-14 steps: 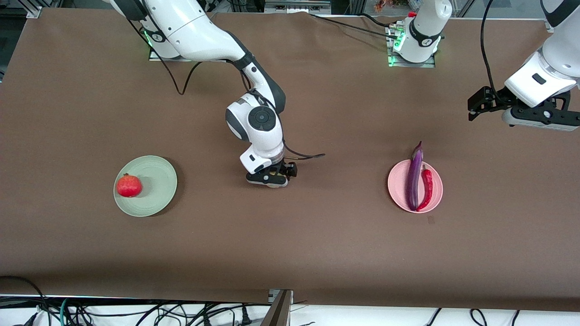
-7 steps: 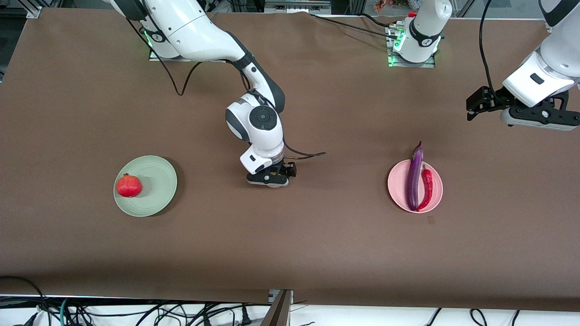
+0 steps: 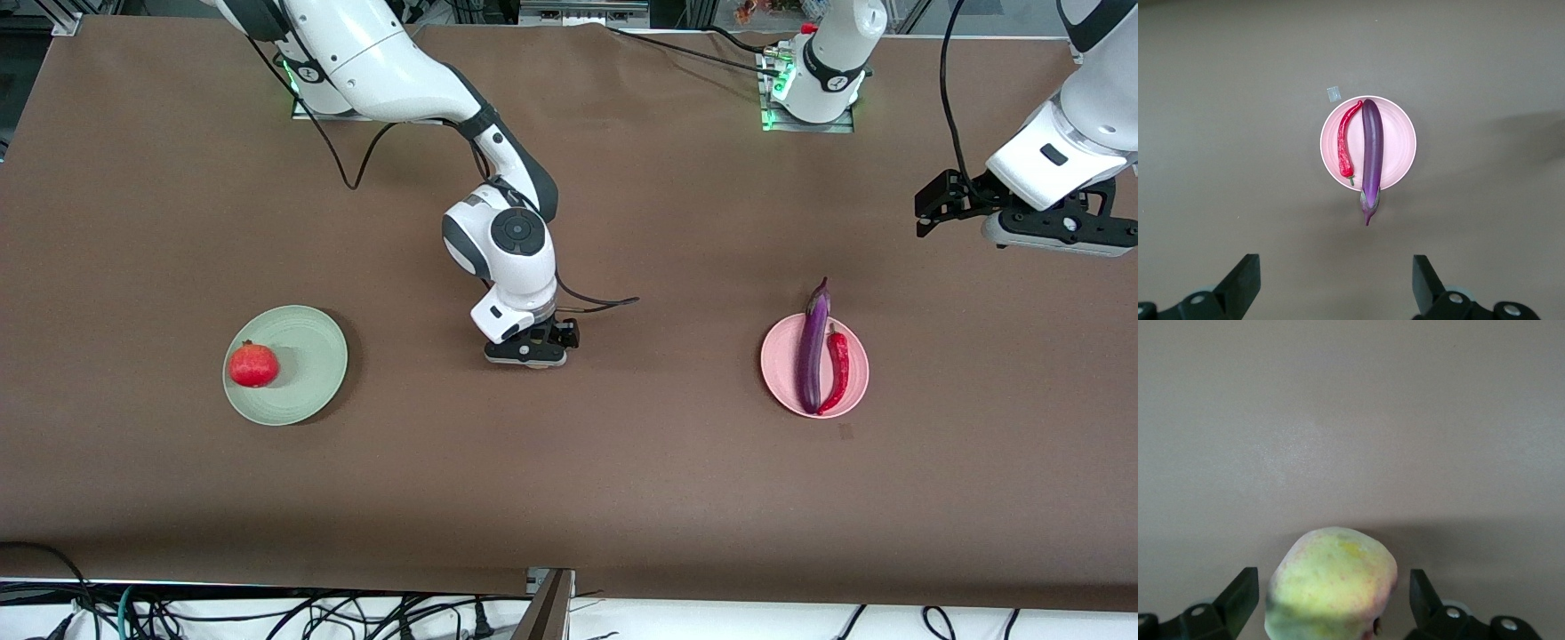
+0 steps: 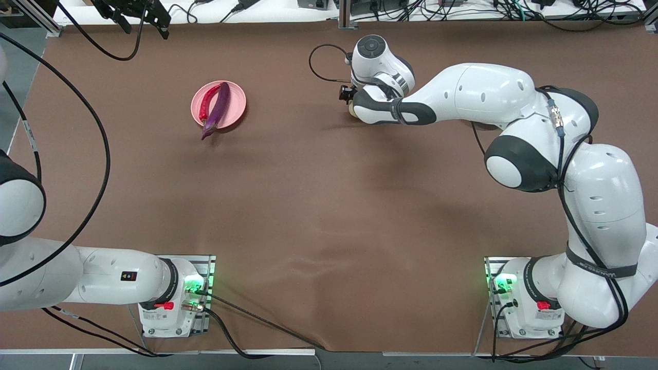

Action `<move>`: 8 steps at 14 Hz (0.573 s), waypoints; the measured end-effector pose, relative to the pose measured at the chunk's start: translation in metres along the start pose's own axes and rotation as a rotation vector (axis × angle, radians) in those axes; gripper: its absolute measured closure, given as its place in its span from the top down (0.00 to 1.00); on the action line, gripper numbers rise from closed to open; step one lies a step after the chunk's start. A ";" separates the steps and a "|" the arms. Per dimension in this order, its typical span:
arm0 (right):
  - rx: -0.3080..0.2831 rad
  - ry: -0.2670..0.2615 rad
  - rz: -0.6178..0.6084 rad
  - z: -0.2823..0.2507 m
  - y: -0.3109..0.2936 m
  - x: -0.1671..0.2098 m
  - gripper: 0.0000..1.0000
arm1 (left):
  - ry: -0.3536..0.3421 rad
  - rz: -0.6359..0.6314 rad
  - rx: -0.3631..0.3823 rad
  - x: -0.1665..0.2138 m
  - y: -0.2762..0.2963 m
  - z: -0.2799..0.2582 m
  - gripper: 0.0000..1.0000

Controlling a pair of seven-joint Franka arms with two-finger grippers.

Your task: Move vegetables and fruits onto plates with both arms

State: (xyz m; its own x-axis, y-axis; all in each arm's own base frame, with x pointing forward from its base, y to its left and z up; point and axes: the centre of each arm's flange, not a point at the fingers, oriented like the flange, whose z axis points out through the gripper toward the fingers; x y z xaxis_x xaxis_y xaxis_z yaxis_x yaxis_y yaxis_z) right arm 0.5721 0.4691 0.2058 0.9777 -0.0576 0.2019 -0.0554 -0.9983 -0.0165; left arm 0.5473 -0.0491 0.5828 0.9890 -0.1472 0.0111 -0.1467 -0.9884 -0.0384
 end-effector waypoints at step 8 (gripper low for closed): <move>-0.004 -0.005 -0.002 0.006 0.000 -0.002 0.80 | 0.000 0.000 0.000 0.000 0.000 0.000 1.00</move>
State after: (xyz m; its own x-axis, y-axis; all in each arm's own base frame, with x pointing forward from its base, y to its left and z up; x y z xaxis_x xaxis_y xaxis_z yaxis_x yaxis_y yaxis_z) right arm 0.5709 0.4691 0.1993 0.9788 -0.0556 0.1971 -0.0543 -0.9985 -0.0118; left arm 0.5473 -0.0491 0.5828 0.9891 -0.1471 0.0111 -0.1465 -0.9885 -0.0384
